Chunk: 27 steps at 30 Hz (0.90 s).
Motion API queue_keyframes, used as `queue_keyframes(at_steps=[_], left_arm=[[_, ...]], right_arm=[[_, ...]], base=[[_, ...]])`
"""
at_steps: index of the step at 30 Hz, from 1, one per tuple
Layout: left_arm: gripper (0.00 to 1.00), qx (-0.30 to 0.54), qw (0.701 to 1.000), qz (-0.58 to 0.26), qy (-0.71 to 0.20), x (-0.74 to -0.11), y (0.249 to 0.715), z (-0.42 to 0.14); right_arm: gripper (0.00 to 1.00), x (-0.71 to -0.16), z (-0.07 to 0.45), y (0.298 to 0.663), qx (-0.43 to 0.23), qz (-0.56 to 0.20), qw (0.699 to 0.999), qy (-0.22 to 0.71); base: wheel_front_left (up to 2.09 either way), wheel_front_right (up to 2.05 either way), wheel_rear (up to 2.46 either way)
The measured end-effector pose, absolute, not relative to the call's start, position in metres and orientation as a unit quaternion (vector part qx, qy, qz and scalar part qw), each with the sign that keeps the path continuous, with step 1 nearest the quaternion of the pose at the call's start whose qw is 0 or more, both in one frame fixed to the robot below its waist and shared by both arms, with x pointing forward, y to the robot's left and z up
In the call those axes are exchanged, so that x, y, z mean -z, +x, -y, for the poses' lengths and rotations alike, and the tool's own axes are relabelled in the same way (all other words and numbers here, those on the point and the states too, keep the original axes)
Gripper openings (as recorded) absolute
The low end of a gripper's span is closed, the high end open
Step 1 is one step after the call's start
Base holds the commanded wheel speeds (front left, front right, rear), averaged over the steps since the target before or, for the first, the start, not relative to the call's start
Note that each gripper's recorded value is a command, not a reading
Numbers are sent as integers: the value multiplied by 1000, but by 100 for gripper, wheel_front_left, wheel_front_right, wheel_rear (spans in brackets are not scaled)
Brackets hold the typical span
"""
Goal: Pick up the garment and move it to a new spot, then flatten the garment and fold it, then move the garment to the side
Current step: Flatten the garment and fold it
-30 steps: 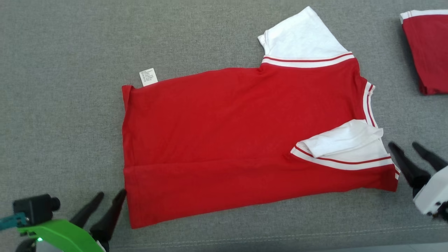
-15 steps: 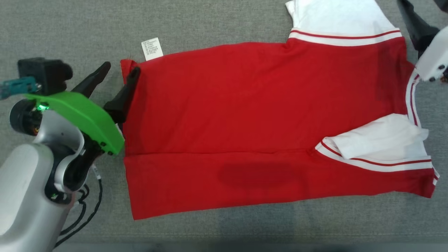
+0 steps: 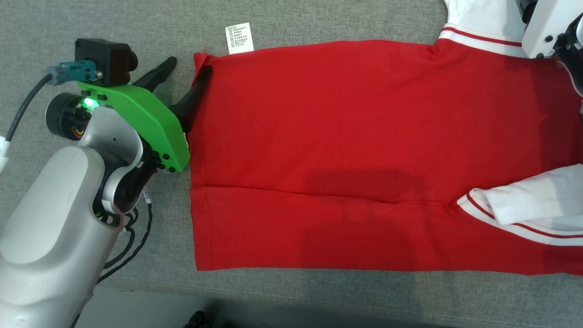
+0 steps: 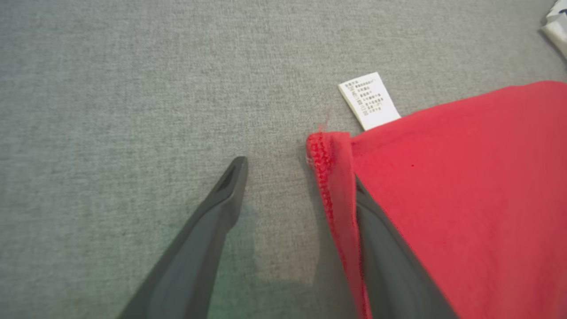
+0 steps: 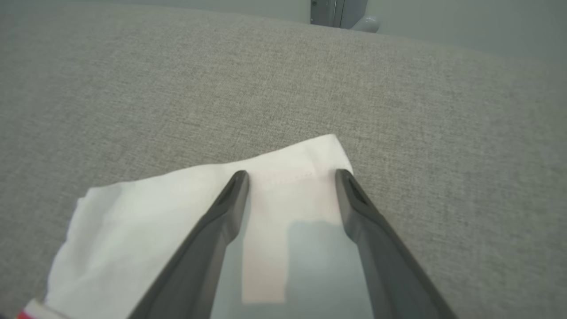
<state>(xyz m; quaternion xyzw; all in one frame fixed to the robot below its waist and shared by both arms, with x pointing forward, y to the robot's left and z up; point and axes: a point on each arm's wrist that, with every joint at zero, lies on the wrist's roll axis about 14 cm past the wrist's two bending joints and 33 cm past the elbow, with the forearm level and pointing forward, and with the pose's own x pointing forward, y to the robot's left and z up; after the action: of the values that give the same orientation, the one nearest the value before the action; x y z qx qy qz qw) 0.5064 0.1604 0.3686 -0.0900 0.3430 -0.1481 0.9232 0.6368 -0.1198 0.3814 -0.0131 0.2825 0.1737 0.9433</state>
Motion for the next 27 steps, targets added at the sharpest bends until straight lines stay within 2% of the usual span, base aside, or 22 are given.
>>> queue_keyframes(at_steps=[2, 3, 7, 8, 9, 10, 11, 13, 18, 27], left_arm=[[52, 150, 923, -343, -87, -369, 506, -160], [49, 154, 922, -345, -85, -369, 506, -158], [49, 164, 916, -358, -78, -365, 505, -155], [52, 166, 914, -363, -74, -364, 505, -154], [63, 170, 911, -369, -69, -363, 506, -154], [69, 174, 909, -373, -65, -362, 507, -153], [71, 179, 907, -377, -60, -362, 508, -152], [69, 184, 903, -385, -51, -361, 509, -151], [51, 193, 896, -398, -35, -360, 511, -150], [46, 195, 893, -406, -19, -359, 513, -152]], right_arm=[[100, -382, 118, 640, -175, -281, 944, -14], [100, -382, 117, 641, -175, -281, 943, -16], [100, -383, 121, 647, -170, -285, 943, -22], [100, -382, 124, 649, -167, -290, 942, -25], [100, -382, 126, 650, -164, -295, 941, -29], [100, -381, 128, 652, -162, -301, 939, -32], [100, -380, 129, 654, -160, -306, 938, -34], [100, -379, 129, 655, -160, -318, 934, -41], [100, -375, 126, 654, -165, -346, 922, -49], [100, -375, 128, 651, -171, -382, 906, -62]], base=[[0, 0, 0], [0, 0, 0], [0, 0, 0], [0, 0, 0], [0, 0, 0], [0, 0, 0], [0, 0, 0], [0, 0, 0], [0, 0, 0], [0, 0, 0]])
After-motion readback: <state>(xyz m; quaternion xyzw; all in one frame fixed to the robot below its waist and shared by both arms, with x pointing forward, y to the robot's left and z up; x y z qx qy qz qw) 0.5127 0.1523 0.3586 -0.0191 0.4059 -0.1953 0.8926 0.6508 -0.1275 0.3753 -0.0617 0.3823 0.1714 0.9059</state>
